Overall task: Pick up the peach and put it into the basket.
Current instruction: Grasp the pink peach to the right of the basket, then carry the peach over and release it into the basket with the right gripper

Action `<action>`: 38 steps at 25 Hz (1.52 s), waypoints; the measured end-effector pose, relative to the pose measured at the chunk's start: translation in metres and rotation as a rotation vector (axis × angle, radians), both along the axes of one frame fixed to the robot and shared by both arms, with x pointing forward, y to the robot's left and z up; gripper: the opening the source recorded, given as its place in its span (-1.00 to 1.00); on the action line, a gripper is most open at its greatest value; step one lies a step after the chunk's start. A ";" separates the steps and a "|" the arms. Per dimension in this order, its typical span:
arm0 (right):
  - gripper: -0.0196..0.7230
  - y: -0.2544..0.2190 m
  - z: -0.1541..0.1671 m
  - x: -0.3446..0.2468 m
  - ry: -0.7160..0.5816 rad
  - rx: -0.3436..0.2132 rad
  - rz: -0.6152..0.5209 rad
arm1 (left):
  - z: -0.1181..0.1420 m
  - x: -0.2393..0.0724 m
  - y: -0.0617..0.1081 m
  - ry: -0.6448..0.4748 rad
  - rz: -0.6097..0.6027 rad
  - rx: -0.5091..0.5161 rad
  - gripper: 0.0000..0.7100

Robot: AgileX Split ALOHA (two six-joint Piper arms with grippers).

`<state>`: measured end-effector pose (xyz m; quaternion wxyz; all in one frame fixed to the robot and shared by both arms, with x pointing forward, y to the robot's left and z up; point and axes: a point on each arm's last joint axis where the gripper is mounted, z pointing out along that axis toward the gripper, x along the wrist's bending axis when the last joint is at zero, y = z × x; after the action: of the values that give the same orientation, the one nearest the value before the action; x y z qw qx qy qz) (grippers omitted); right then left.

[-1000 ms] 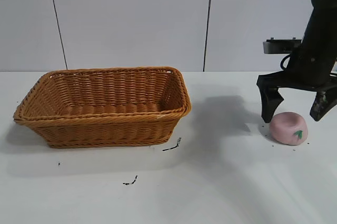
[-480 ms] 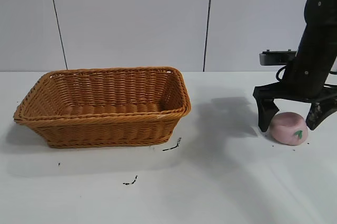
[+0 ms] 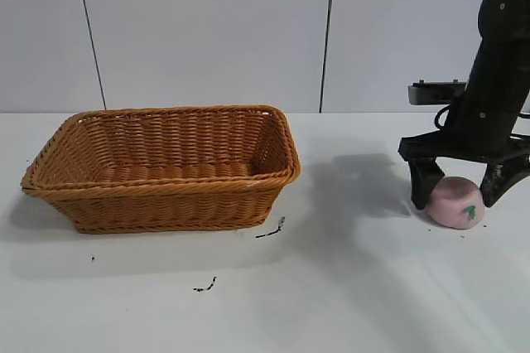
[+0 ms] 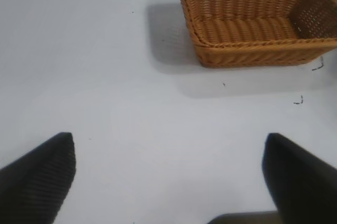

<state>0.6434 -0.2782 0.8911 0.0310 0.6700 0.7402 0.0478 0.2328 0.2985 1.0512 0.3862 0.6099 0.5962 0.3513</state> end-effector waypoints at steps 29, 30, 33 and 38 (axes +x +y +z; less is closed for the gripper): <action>-0.97 0.113 0.203 0.035 -0.353 0.071 0.233 | 0.000 0.000 0.000 0.000 0.000 0.000 0.95; -0.97 0.128 0.203 0.033 -0.356 0.078 0.264 | 0.000 0.000 0.000 0.000 0.000 0.000 0.95; -0.97 0.171 0.201 0.022 -0.361 0.100 0.355 | 0.000 0.000 0.000 0.000 0.000 0.000 0.95; -0.97 0.238 0.180 0.001 -0.355 0.135 0.493 | 0.000 0.000 0.000 0.000 0.000 0.000 0.95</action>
<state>0.6442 -0.0407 1.0716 0.1026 0.4520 0.8586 0.2192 0.2328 0.2985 1.0512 0.3862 0.6099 0.5962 0.3513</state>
